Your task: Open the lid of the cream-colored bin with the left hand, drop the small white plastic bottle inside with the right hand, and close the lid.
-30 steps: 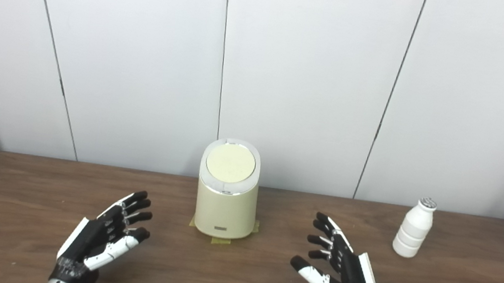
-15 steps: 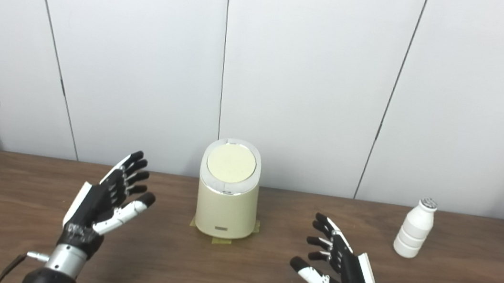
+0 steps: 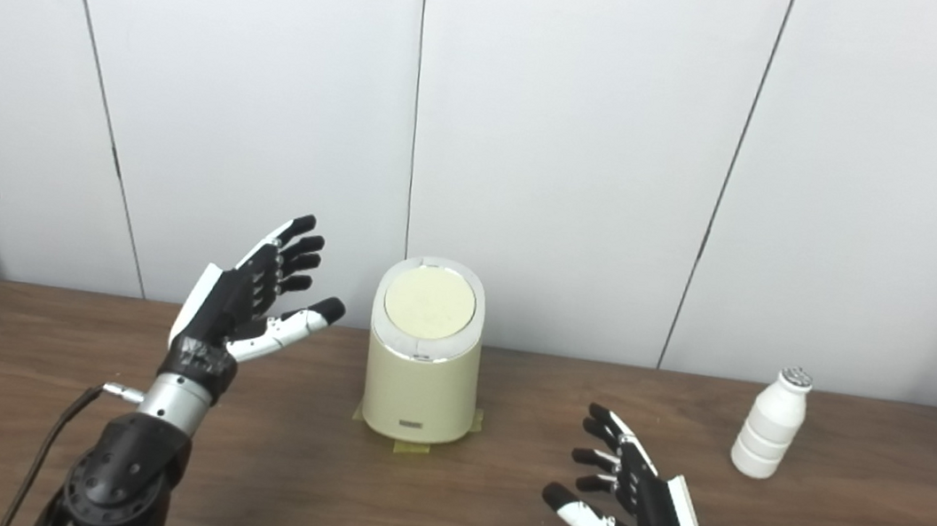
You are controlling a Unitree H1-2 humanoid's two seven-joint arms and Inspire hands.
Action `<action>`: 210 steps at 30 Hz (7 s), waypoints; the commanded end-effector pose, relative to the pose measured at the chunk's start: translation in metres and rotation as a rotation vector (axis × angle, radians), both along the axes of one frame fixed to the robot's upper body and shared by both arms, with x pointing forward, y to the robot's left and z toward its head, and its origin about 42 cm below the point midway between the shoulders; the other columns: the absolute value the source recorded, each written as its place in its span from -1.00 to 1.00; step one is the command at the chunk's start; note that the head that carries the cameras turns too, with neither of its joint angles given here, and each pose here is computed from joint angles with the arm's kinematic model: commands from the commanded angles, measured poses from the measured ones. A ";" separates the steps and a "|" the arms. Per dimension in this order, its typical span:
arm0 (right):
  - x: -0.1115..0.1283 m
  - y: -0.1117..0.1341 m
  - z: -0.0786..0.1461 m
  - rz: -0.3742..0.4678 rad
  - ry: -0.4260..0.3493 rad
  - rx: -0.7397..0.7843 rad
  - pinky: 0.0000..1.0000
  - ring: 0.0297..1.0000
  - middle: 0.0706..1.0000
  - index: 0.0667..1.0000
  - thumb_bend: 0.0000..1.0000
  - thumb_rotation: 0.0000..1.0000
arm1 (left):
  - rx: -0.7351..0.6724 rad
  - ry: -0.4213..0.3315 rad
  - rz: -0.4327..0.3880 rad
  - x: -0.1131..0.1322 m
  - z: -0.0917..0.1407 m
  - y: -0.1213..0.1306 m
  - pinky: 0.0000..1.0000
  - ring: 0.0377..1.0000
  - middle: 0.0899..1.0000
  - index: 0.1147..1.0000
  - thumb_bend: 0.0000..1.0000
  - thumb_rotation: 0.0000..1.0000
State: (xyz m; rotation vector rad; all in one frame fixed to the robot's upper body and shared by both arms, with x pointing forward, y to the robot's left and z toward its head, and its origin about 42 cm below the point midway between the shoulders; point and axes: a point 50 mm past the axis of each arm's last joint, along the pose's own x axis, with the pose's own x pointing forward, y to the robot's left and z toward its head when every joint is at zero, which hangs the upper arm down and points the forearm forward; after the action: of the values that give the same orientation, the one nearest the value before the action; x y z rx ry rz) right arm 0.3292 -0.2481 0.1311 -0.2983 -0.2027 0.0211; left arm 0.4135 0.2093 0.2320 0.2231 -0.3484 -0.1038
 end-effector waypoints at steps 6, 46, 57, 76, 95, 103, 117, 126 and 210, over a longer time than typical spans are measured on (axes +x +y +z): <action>0.006 0.003 0.021 0.019 -0.108 0.004 0.27 0.50 0.70 0.72 0.44 0.18 | 0.119 -0.090 0.003 0.037 0.044 -0.022 0.87 0.90 0.84 0.91 0.62 -0.36; 0.002 0.027 0.031 0.023 -0.136 0.036 0.22 0.50 0.70 0.70 0.40 0.15 | 0.554 -0.200 0.116 0.091 0.066 -0.077 1.00 1.00 1.00 1.00 0.90 -0.58; 0.001 0.028 0.032 0.023 -0.143 0.030 0.22 0.50 0.71 0.73 0.37 0.18 | 0.671 -0.202 0.162 0.095 0.052 -0.078 1.00 1.00 1.00 1.00 0.93 -0.61; -0.001 0.028 0.035 0.021 -0.143 0.034 0.21 0.48 0.70 0.72 0.42 0.17 | 0.912 -0.202 0.212 0.095 0.026 -0.068 0.91 1.00 1.00 1.00 0.75 -0.91; -0.001 0.029 0.033 0.029 -0.137 0.029 0.21 0.47 0.68 0.69 0.46 0.19 | 0.613 -0.196 0.142 0.086 0.051 -0.057 0.83 1.00 1.00 1.00 0.82 -0.44; -0.001 0.026 0.033 0.028 -0.135 0.013 0.22 0.47 0.68 0.70 0.44 0.20 | 0.411 -0.242 0.056 0.072 0.068 -0.055 0.81 1.00 1.00 1.00 0.79 -0.39; 0.000 0.015 0.033 0.018 -0.142 0.022 0.23 0.50 0.71 0.72 0.37 0.17 | 0.071 -0.102 -0.024 0.014 0.051 -0.017 0.41 0.63 0.68 0.77 0.55 -0.49; 0.000 0.012 0.032 0.015 -0.143 0.012 0.24 0.48 0.70 0.72 0.41 0.19 | -0.017 -0.056 0.086 -0.024 0.016 0.007 0.18 0.32 0.42 0.62 0.64 -0.40; 0.064 -0.164 0.063 -0.552 -0.029 -0.149 0.44 0.65 0.77 0.80 0.69 -0.69 | -0.059 0.092 0.121 -0.062 -0.054 0.075 0.33 0.48 0.54 0.64 0.29 -0.97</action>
State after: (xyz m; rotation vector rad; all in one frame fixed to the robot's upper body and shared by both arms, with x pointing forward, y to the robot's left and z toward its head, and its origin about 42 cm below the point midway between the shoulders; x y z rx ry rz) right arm 0.3779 -0.4084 0.1618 -0.4807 -0.0333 -0.5041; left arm 0.3431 0.2839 0.1548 0.1609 -0.1513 0.0236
